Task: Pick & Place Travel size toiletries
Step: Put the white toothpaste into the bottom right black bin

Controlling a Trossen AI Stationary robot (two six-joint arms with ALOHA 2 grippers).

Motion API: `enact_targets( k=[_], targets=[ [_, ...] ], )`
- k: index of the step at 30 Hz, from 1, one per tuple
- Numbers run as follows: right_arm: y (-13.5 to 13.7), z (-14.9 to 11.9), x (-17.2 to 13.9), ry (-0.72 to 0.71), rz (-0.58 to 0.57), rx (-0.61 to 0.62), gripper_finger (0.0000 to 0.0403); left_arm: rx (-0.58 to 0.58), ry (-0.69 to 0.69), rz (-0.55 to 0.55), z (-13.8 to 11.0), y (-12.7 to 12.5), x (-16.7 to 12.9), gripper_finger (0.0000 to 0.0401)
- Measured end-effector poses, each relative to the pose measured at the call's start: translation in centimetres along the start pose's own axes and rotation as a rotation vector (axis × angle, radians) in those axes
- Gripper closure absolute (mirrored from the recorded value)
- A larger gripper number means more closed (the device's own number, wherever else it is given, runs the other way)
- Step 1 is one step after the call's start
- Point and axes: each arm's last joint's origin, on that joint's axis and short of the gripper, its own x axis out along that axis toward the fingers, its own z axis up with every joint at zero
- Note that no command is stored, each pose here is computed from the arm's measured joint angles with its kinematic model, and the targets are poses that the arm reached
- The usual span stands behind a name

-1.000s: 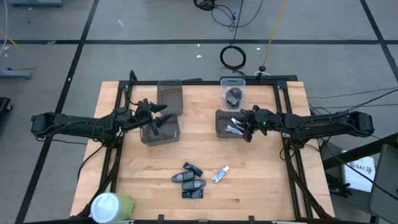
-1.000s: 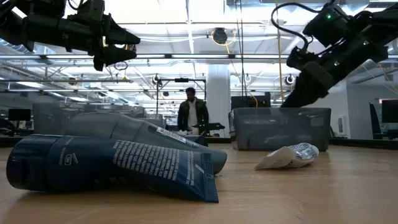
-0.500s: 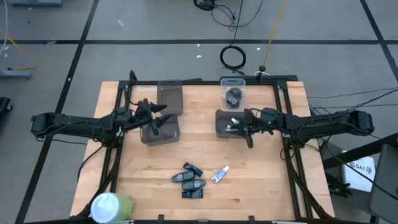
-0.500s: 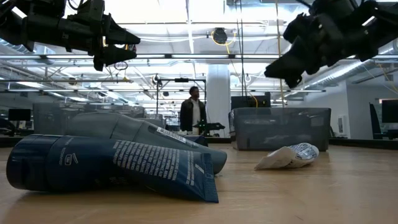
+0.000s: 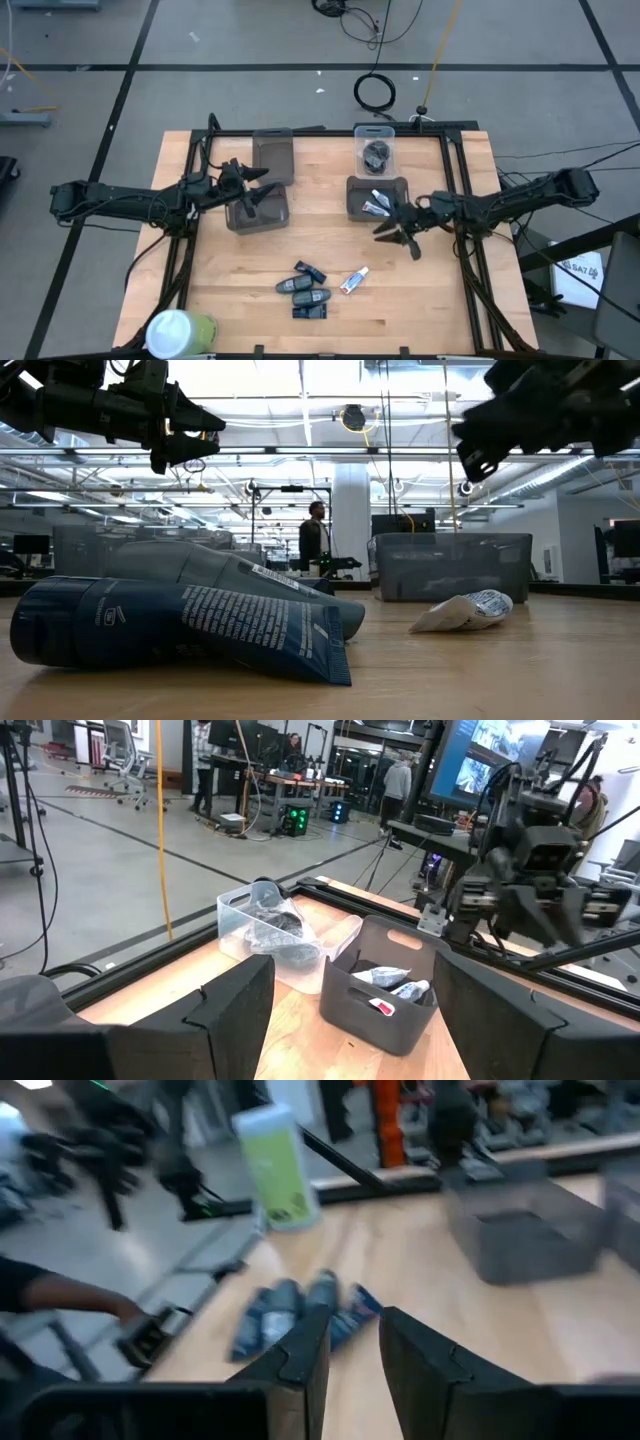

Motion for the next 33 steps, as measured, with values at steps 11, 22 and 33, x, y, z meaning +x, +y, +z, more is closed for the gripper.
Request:
enact_targets(
  k=[11, 22, 33],
  targets=[
    [3.8, -2.3, -1.3, -0.149, 0.259, -0.019, 0.0319, 0.000, 0.000, 0.000, 0.0, 0.0, 0.0, 0.0130],
    [5.8, -3.4, 0.1, -0.116, 0.143, -0.001, 0.0319, 0.000, 0.000, 0.000, 0.0, 0.0, 0.0, 0.0130],
    [8.2, -2.8, 7.0, 0.051, 0.136, -0.140, 0.0259, 0.000, 0.000, 0.000, 0.0, 0.0, 0.0, 0.0130]
  ],
)
